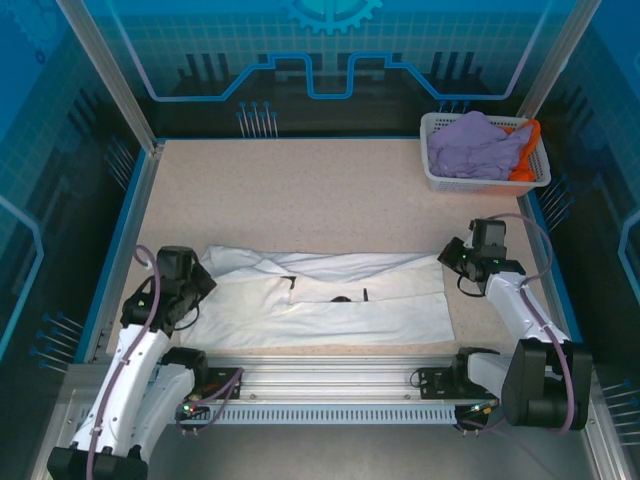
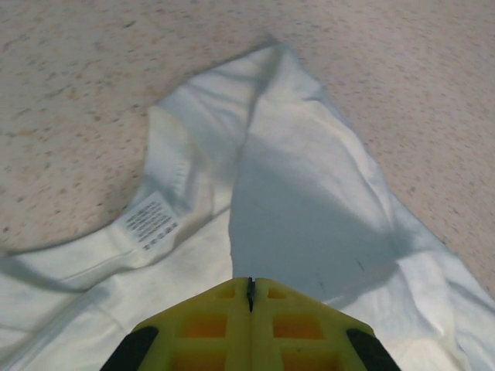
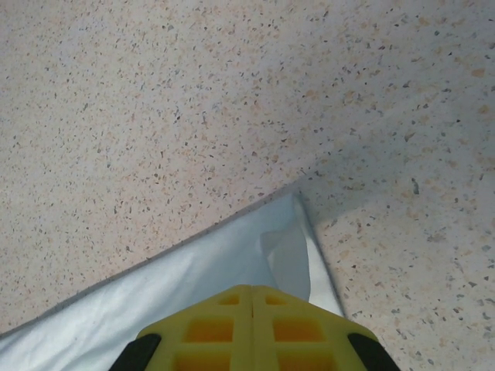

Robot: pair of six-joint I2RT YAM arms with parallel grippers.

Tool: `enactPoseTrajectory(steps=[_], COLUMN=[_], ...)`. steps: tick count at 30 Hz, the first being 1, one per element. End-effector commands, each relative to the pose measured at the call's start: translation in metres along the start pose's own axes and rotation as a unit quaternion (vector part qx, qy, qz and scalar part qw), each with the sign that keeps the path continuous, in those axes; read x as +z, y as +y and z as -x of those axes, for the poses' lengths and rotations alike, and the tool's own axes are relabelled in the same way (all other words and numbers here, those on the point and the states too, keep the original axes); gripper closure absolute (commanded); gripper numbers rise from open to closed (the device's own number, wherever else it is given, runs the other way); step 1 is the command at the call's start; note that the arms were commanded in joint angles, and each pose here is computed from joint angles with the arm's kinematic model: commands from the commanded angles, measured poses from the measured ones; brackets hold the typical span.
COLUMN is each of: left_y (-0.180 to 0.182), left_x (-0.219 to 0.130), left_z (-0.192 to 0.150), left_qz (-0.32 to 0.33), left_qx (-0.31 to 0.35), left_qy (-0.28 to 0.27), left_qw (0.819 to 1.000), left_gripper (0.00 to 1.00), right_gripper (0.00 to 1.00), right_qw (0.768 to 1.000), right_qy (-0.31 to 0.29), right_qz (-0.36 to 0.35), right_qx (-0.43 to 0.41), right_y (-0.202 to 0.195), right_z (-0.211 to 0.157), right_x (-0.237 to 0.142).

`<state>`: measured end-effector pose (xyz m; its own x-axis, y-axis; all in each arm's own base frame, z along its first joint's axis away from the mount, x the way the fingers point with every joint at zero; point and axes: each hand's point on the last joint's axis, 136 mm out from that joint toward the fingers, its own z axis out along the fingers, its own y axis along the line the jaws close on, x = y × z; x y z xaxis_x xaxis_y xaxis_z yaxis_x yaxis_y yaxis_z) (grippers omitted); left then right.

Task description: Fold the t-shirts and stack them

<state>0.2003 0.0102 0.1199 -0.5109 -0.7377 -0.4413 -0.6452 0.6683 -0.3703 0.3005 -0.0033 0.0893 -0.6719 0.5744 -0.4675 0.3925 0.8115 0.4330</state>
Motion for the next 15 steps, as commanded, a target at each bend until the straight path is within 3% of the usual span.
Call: enactPoseTrajectory(steps=[1,3,6,8,10,13,15], left_y=[0.029,0.034,0.044,0.043,0.026,-0.016,-0.043], left_x=[0.004,0.000,-0.013,-0.022,-0.023,-0.009,0.007], left_z=[-0.005,-0.003,0.010,0.026,0.039,0.043,0.037], left_qz=[0.061,0.072,0.094,0.094,0.063,0.001,-0.031], left_qx=[-0.047,-0.060,-0.075,-0.073,-0.056,-0.009,0.028], left_qy=[-0.003,-0.010,-0.051,-0.087,-0.101,-0.066,-0.015], left_qw=[0.997,0.996,0.991,0.989,0.991,0.998,0.999], left_gripper=[0.89,0.61,0.41,0.38,0.38,0.44,0.56], right_gripper=[0.90,0.77,0.62,0.52,0.50,0.53,0.54], right_qw=[0.999,0.998,0.993,0.990,0.989,0.995,0.999], right_qy=[-0.007,-0.006,-0.009,-0.016,-0.027,-0.038,-0.018], right_qz=[-0.025,-0.048,-0.086,-0.096,-0.088,-0.024,0.001], right_qx=[0.024,0.042,0.081,0.098,0.115,0.089,0.042], right_y=[-0.017,-0.026,-0.045,-0.049,-0.045,-0.008,0.022], right_z=[0.003,0.004,0.006,0.011,0.016,0.020,0.013], right_x=[0.002,0.000,-0.004,-0.006,-0.008,-0.001,0.006])
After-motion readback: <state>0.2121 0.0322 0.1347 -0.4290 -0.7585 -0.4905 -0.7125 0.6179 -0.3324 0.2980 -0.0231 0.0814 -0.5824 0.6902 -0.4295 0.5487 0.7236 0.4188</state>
